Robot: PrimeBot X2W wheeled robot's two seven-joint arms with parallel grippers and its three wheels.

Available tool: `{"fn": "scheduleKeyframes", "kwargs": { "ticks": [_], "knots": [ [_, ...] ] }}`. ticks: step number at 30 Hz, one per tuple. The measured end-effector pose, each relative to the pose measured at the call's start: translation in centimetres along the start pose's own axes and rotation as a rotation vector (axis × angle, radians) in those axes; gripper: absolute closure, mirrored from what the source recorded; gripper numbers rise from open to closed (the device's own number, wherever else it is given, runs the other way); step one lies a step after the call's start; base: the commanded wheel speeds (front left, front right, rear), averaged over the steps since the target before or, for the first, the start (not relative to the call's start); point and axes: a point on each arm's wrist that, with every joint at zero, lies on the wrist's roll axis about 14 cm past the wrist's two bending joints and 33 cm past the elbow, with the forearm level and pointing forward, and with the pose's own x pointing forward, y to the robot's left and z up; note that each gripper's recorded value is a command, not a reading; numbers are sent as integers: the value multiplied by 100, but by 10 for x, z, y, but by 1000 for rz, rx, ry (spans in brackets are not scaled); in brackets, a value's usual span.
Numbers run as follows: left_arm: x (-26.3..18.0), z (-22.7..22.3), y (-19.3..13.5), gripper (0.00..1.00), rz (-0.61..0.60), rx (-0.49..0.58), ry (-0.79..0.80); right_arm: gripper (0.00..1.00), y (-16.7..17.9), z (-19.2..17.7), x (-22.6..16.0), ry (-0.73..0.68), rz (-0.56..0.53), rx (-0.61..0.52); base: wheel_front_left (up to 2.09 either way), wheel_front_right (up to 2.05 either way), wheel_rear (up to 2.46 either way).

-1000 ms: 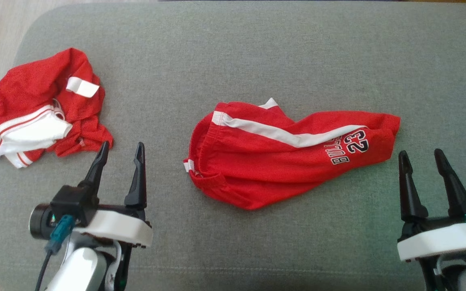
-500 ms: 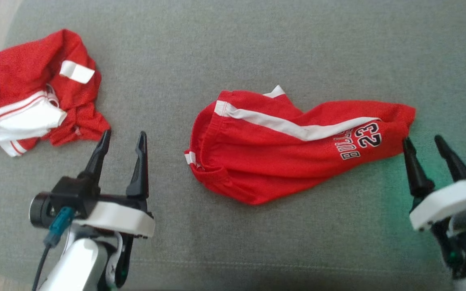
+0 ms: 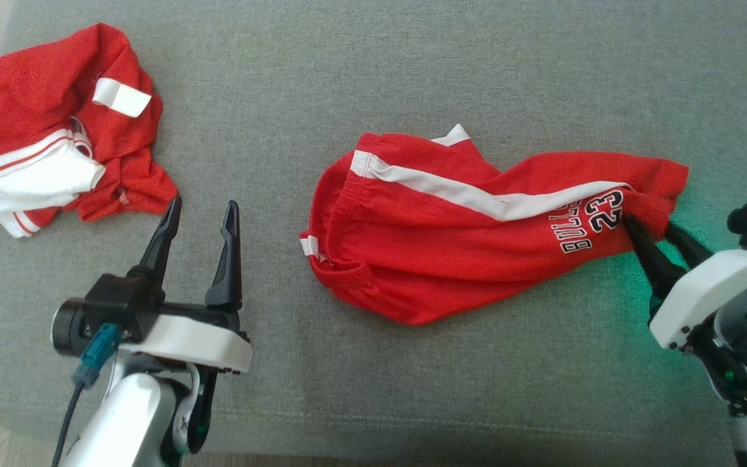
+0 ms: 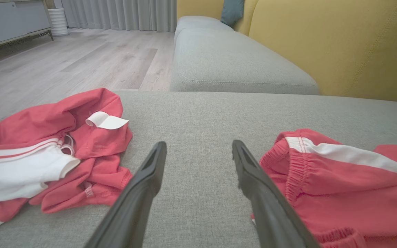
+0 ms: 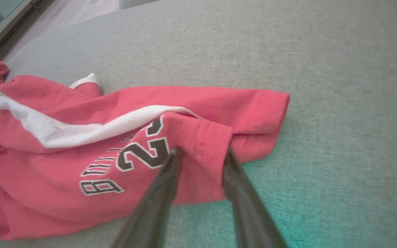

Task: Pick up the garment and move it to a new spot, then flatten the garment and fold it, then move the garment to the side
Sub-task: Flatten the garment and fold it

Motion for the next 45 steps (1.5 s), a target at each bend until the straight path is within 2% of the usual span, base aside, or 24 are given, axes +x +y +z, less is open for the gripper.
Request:
{"fn": "scheduleKeyframes", "kwargs": {
  "ticks": [8, 14, 19, 20, 21, 22, 23, 26, 38, 45],
  "knots": [
    [0, 4, -1, 0, 0, -2, -12, 100, 13, 12, -18, -89, 39, -26, 0, 0, 0],
    [0, 13, 0, 0, 4, -2, -38, 100, 16, -45, -51, 41, 14, -44, 0, 0, 0],
    [0, 15, -4, 0, -3, -6, -45, 100, 19, -59, -60, 76, 8, -80, 0, 0, 0],
    [0, 15, -4, 0, -4, -7, -45, 84, 19, -60, -61, 82, 6, -92, 0, 0, 0],
    [0, 15, -5, 0, -6, -7, -45, 33, 19, -60, -61, 85, 3, -106, 0, 0, 0],
    [0, 15, -5, 0, -7, -7, -45, 33, 19, -60, -61, 86, 0, -117, 0, 0, 0],
    [0, 15, -5, 0, -8, -7, -46, 0, 19, -61, -62, 85, -2, -122, 0, 0, 0],
    [-1, 18, -6, 0, -10, -5, -54, 0, 21, -47, -64, 8, -21, -110, 0, 0, 0],
    [-22, 31, -2, 0, 12, 8, -79, 0, 32, 38, -100, -454, -79, -106, 0, 0, 0],
    [-33, 35, 1, 0, 18, 17, -80, 0, 35, 55, -104, -547, -84, -99, 0, 0, 0]
  ]
}}
